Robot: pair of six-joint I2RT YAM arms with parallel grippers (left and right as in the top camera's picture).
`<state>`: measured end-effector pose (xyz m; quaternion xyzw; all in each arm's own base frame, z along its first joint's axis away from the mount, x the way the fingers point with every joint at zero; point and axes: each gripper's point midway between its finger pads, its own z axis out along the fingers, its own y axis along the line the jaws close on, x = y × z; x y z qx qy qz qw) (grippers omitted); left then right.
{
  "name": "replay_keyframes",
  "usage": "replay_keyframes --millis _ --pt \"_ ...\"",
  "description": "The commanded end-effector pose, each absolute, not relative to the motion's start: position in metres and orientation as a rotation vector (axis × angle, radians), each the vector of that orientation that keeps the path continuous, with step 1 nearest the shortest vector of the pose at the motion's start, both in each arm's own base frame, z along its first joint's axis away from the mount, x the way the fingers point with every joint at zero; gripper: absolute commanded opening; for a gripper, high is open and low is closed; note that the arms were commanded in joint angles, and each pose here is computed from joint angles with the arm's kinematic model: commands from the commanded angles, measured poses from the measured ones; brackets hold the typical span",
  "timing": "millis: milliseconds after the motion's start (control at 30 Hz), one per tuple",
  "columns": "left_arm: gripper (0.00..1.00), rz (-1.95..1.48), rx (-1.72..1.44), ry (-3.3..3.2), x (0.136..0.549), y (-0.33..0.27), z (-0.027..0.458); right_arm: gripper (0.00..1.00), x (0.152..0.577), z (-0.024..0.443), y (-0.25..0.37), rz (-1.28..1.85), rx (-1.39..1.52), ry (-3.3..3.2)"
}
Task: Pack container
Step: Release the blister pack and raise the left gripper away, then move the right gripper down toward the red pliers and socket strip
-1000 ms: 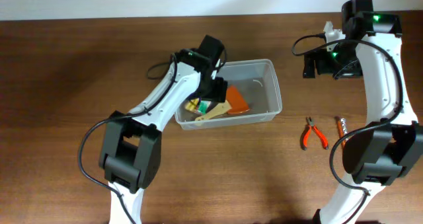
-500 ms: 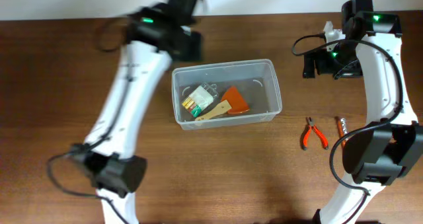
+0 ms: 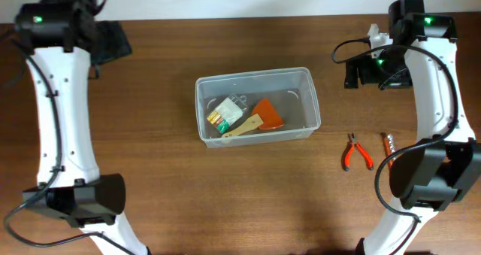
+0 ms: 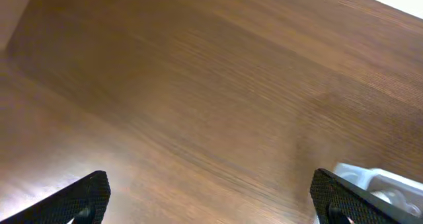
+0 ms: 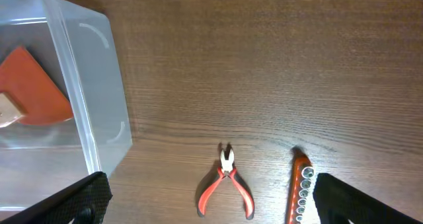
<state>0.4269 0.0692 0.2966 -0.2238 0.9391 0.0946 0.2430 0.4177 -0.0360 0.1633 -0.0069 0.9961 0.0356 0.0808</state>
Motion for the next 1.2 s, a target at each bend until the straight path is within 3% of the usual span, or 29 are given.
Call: replay_keyframes --millis 0,233,400,633,833,1000,1167 --pt "0.99 0.252 -0.637 2.565 0.422 0.074 0.299 0.99 0.413 0.165 -0.036 0.112 -0.011 2.989" --pt "0.99 0.252 -0.637 2.564 0.422 0.074 0.299 0.99 0.402 0.205 -0.042 0.031 0.049 2.899" --pt "0.99 0.252 -0.637 2.564 0.422 0.074 0.299 0.99 0.37 0.245 -0.045 -0.014 0.149 2.855" --pt "0.99 0.252 -0.637 2.564 0.422 0.074 0.299 0.99 0.325 0.254 -0.044 -0.034 0.319 2.944" --pt "0.99 0.252 -0.637 2.564 0.422 0.074 0.299 0.99 0.318 0.267 -0.051 -0.097 0.357 2.878" --pt "0.99 0.252 -0.637 2.564 0.422 0.074 0.299 0.99 0.31 0.25 -0.049 -0.087 0.355 2.864" --pt "0.99 0.252 -0.637 2.564 0.422 0.074 0.299 0.99 0.287 0.185 -0.045 -0.081 0.359 2.939"
